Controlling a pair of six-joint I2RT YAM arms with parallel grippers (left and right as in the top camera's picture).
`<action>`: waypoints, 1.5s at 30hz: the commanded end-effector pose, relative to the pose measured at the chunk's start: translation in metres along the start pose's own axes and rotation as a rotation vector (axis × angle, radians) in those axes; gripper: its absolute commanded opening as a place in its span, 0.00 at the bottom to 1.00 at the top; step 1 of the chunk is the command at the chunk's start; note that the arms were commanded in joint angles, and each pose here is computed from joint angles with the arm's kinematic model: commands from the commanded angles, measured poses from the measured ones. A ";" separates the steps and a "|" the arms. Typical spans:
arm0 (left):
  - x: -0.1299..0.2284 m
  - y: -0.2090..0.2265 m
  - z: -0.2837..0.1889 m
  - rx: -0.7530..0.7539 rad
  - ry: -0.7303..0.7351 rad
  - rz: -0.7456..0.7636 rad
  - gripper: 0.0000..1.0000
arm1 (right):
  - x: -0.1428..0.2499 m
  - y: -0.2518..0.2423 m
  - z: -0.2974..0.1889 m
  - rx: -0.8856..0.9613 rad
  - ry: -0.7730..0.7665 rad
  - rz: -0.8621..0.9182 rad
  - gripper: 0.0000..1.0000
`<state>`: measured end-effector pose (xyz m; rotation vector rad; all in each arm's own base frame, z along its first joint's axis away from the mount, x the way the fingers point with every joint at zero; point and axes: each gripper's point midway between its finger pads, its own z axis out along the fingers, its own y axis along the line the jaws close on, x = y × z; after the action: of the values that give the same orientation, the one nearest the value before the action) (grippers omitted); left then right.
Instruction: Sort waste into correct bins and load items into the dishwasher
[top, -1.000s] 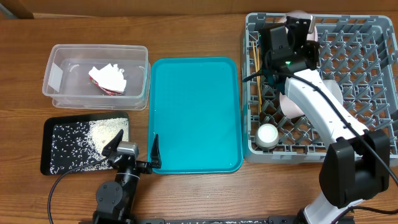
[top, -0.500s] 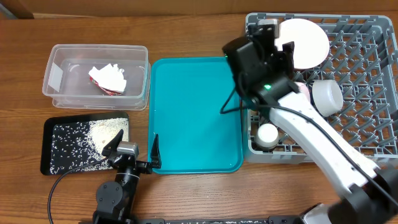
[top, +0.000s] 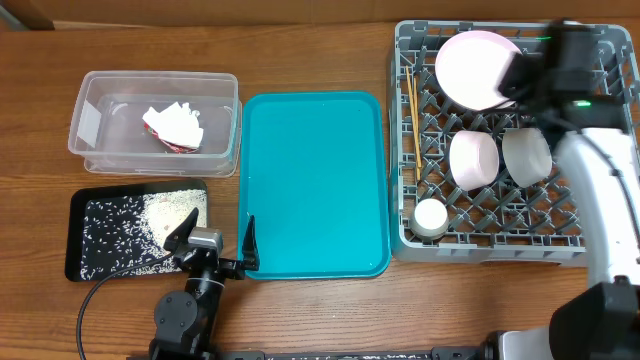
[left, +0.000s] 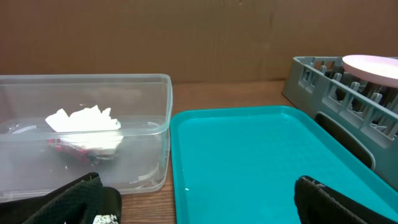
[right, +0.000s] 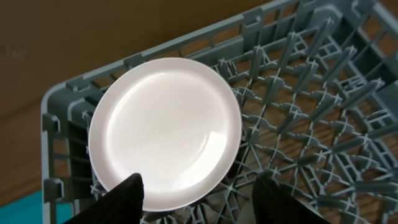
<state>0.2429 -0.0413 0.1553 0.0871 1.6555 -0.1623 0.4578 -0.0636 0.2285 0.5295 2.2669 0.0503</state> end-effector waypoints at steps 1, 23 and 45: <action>-0.001 0.000 0.000 0.002 -0.011 -0.019 1.00 | 0.008 0.010 0.013 -0.238 0.103 0.084 0.57; -0.001 0.000 0.000 0.002 -0.011 -0.019 1.00 | 0.057 -0.033 0.120 -0.131 0.232 0.137 0.20; -0.001 0.000 0.000 0.002 -0.011 -0.019 1.00 | -0.011 -0.001 -0.007 0.304 -0.154 -0.074 0.04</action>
<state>0.2429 -0.0414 0.1553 0.0874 1.6551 -0.1627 0.4660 -0.0474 0.2385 0.5142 2.2115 -0.0423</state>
